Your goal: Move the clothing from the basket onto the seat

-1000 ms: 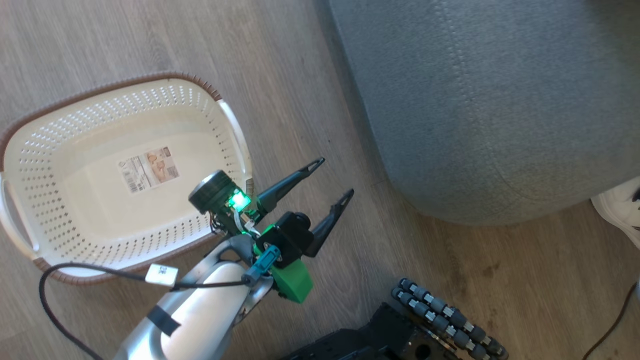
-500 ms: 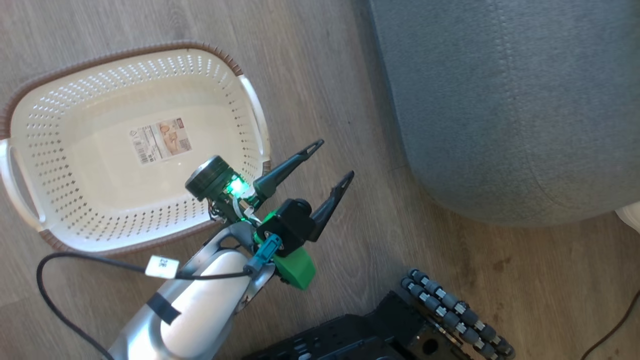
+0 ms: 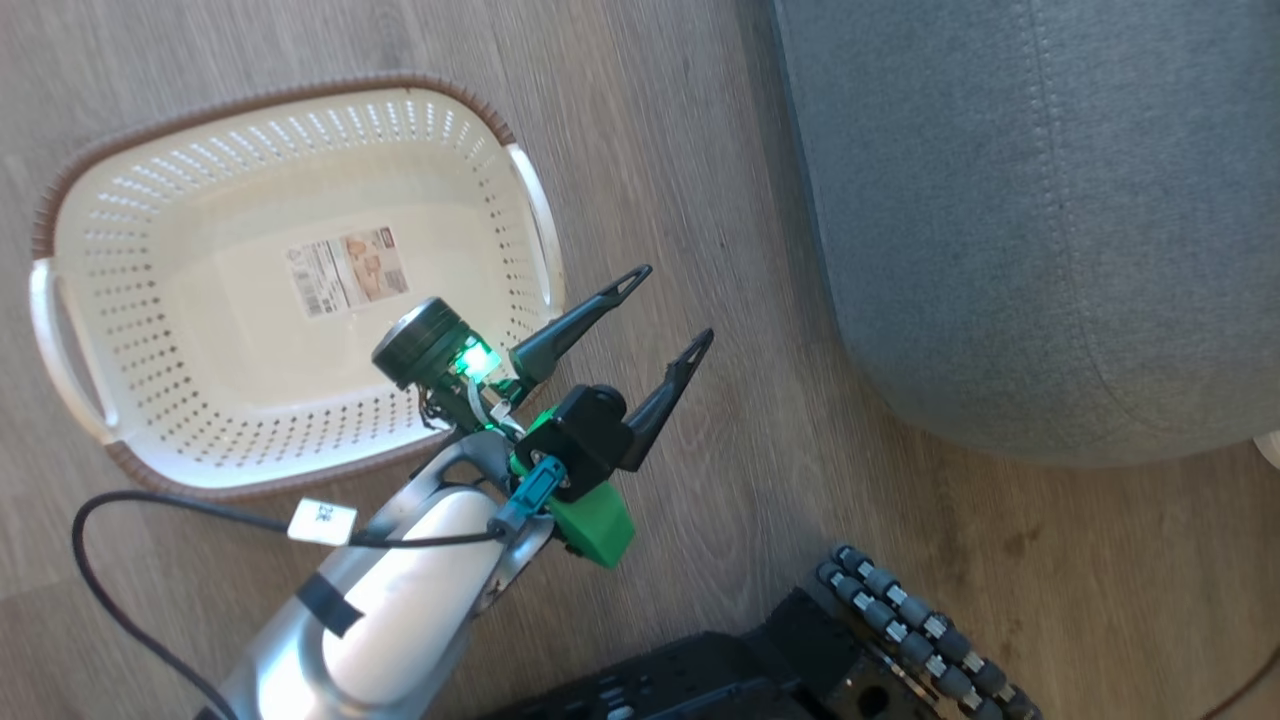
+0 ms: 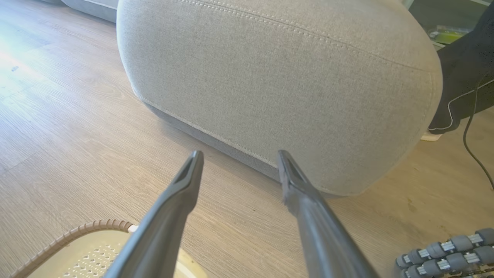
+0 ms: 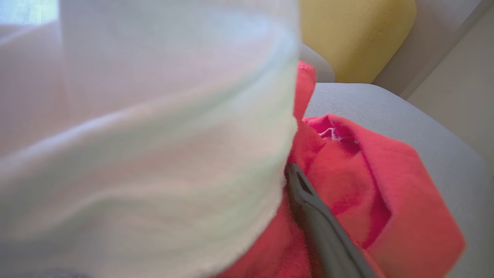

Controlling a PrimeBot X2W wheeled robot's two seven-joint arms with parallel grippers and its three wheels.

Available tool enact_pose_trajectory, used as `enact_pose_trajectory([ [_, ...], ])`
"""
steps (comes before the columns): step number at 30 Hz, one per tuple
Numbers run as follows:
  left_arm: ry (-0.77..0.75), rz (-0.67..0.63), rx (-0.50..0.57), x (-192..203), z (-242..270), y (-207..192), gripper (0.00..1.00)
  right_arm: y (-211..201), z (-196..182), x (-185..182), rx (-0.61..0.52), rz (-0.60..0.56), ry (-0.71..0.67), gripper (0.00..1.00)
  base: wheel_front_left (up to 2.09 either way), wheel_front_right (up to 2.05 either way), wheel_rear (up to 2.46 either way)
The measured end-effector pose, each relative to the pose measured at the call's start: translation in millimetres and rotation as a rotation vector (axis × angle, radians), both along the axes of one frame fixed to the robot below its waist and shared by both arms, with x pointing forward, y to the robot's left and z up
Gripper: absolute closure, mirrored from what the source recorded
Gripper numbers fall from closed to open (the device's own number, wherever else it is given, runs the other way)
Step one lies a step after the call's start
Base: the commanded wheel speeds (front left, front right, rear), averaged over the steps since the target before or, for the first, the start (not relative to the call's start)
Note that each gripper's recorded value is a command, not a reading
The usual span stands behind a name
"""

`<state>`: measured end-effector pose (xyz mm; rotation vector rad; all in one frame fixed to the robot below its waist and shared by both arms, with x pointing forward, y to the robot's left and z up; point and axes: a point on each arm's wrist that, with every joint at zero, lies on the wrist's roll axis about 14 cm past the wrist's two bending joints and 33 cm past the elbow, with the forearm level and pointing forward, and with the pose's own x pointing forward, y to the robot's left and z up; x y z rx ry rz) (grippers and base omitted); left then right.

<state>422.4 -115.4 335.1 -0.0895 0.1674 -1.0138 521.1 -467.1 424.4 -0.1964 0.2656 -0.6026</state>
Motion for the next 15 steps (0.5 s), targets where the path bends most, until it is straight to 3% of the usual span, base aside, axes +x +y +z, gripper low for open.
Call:
enact_pose_trajectory([
  [9,-0.037,0.019,-0.047,0.7,40.5,-5.8,0.0,8.7,35.7,-1.2,-0.041,0.052,-0.041,0.0,0.0,0.0,0.0],
  [15,-0.07,0.016,-0.068,-13.1,75.1,-7.6,0.0,1.6,60.6,-34.2,-0.06,0.047,-0.046,0.0,0.0,0.0,0.0],
])
